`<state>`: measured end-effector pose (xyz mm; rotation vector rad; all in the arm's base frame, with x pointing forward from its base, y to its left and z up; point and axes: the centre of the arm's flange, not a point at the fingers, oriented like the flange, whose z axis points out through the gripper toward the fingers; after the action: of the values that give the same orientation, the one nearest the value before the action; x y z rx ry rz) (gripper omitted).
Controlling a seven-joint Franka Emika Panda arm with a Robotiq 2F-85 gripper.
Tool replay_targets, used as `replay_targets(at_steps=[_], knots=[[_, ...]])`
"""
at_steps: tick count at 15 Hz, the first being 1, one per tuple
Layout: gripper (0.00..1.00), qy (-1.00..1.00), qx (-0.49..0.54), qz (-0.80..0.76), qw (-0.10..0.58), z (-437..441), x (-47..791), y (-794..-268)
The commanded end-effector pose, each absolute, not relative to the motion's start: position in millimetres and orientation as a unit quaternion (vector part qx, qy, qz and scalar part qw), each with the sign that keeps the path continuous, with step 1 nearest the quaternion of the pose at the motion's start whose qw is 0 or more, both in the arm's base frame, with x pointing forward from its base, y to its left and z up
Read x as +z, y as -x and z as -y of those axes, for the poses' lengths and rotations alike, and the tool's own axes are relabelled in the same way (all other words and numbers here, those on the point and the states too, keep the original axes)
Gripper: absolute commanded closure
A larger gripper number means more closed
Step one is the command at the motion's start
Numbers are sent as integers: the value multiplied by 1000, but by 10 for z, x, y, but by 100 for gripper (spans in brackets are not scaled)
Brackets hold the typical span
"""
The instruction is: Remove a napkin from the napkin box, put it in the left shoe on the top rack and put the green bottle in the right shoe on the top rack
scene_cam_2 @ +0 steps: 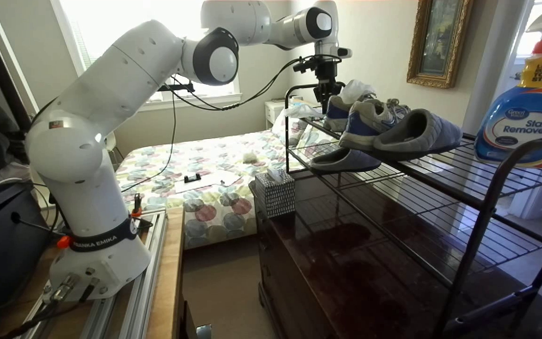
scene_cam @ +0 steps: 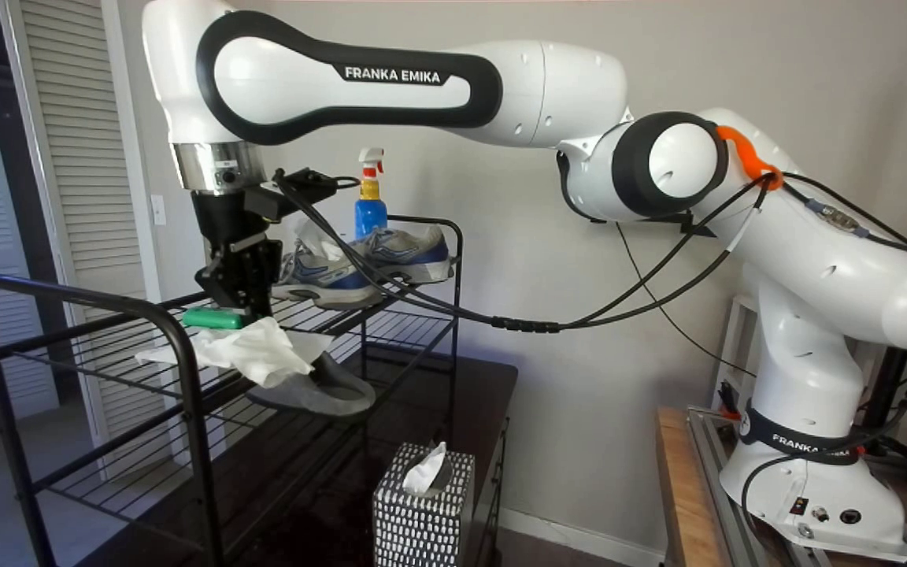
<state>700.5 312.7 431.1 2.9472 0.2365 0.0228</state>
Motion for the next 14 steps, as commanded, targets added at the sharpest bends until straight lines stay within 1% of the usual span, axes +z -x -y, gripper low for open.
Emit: replay_targets(at_steps=[1, 5, 8, 10, 14], knots=[[94, -993, 14, -85, 77, -3189, 4578, -7131], [94, -987, 58, -118, 89, -3000, 5334, -7024], [94, -969, 71, -185, 147, -2836, 5810, -6881], [94, -957, 59, -209, 190, -2679, 6063, -6767], [94, -928, 26, -274, 251, -2449, 6268, -6663]])
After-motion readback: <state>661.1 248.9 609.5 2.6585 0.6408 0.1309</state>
